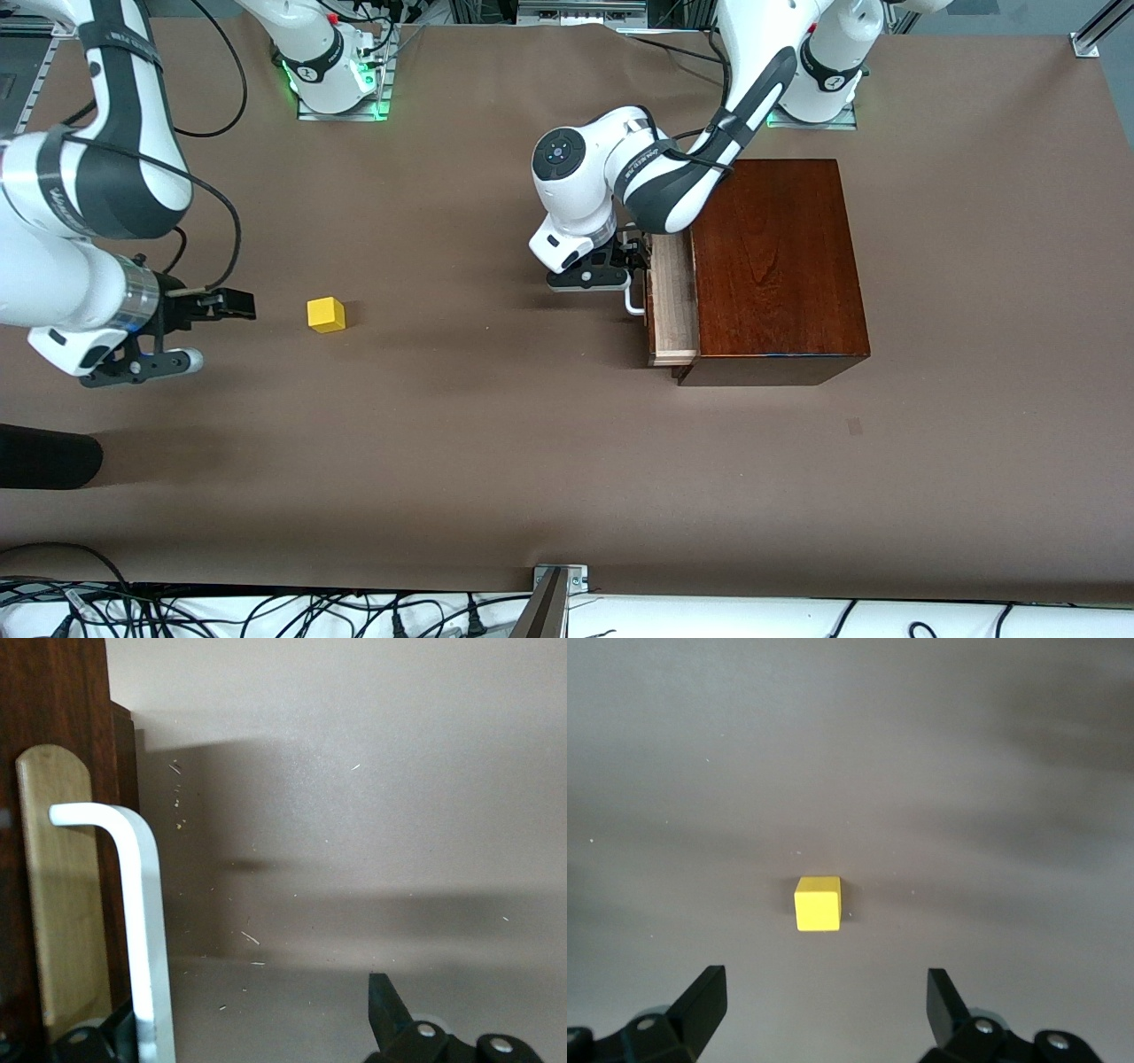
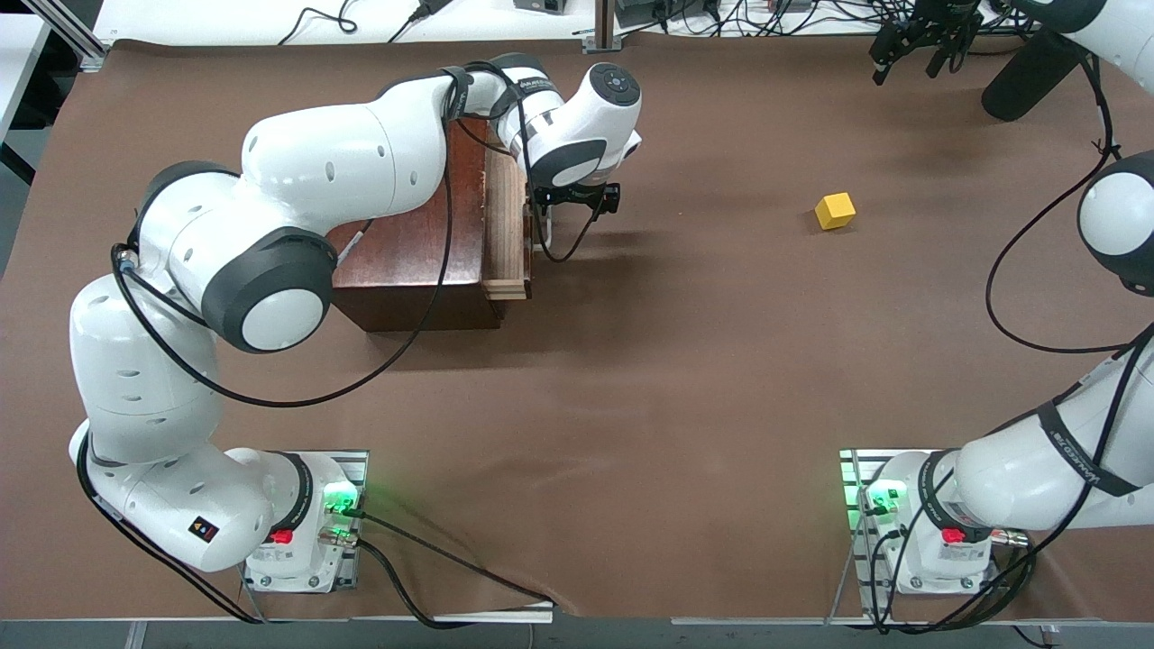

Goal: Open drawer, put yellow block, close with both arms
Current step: 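Pull the drawer open with the left gripper while the right gripper reaches the cube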

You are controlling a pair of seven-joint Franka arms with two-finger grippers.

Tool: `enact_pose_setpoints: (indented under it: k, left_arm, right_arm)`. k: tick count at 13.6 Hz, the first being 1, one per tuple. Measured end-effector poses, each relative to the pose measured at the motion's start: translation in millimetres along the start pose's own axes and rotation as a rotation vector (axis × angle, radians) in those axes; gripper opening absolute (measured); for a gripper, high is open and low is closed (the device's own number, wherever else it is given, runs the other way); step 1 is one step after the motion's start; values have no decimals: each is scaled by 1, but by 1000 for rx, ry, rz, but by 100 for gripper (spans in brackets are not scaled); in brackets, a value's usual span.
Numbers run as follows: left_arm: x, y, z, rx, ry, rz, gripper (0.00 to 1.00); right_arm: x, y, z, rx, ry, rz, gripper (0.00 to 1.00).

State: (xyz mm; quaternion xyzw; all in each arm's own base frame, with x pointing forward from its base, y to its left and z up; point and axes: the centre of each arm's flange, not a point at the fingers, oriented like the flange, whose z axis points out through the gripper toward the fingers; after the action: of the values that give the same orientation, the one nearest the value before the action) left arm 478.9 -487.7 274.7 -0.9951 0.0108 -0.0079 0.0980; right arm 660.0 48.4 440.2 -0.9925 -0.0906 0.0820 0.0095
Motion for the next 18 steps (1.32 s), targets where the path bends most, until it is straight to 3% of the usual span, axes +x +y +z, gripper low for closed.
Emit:
enact_pose_setpoints:
  k: [6, 11, 15, 18]
  left_arm:
    - [4, 19, -7, -39, 9, -6, 100]
    - [9, 22, -17, -62, 25, -27, 100]
    - [26, 17, -66, -106, 76, -55, 100]
    - [30, -10, -111, -61, 75, -85, 100]
  right_arm:
    - [5, -17, 84, 16, 54, -19, 100]
    - [-16, -29, 173, 13, 96, -32, 100]
    - [-40, -36, 222, 11, 115, -39, 100]
    - [-54, -37, 243, 11, 104, -40, 100]
